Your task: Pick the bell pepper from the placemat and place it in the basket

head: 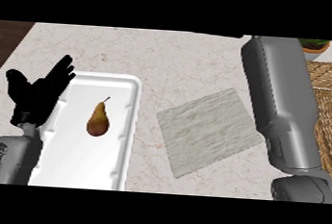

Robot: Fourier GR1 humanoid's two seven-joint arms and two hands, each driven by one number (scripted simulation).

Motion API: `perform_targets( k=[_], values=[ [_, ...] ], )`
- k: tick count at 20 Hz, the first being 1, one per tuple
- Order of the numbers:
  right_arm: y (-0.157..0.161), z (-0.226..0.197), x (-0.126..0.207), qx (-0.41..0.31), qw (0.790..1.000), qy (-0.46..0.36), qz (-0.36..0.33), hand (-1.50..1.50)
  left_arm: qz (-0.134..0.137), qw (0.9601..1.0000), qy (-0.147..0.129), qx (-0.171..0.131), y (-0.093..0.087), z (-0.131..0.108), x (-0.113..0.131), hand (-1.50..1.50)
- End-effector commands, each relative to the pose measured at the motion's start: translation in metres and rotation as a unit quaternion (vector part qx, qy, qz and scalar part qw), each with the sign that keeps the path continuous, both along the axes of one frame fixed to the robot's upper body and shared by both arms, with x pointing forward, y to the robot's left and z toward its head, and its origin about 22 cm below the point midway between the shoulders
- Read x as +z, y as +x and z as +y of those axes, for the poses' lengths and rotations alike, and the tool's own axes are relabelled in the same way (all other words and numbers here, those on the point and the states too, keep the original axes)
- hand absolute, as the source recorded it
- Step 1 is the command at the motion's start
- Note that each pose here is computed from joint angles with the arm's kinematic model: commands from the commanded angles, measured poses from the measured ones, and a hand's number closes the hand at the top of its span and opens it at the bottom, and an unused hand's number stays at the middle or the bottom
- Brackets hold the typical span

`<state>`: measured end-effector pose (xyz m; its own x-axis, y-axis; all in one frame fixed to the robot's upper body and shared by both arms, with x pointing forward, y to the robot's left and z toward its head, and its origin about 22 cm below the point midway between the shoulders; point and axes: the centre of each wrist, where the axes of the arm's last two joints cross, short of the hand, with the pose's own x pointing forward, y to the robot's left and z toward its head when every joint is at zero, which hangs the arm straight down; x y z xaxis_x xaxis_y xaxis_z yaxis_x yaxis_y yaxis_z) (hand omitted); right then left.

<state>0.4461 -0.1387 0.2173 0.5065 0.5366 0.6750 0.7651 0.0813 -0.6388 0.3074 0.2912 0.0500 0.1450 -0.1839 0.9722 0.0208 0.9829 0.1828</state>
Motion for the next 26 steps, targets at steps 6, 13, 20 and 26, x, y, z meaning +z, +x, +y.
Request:
perform_targets(
  k=[6, 13, 20, 26],
  values=[
    [0.017, -0.020, 0.050, -0.149, 0.988, 0.016, -0.028, 1.50, -0.001, 0.9998, 0.002, 0.018, -0.005, 0.009, -0.015, 0.00],
    [0.023, -0.060, 0.049, -0.242, 0.970, -0.011, 0.019, 1.50, 0.001, 0.9997, 0.006, 0.025, -0.007, 0.014, -0.005, 0.00],
    [0.019, -0.088, 0.040, -0.253, 0.967, 0.009, 0.014, 1.50, 0.015, 0.9995, 0.001, 0.027, -0.014, 0.026, -0.022, 0.00],
    [0.010, -0.102, -0.015, -0.261, 0.965, -0.001, 0.035, 1.50, 0.014, 0.9989, -0.008, 0.044, -0.012, 0.015, -0.016, 0.00]
  ],
)
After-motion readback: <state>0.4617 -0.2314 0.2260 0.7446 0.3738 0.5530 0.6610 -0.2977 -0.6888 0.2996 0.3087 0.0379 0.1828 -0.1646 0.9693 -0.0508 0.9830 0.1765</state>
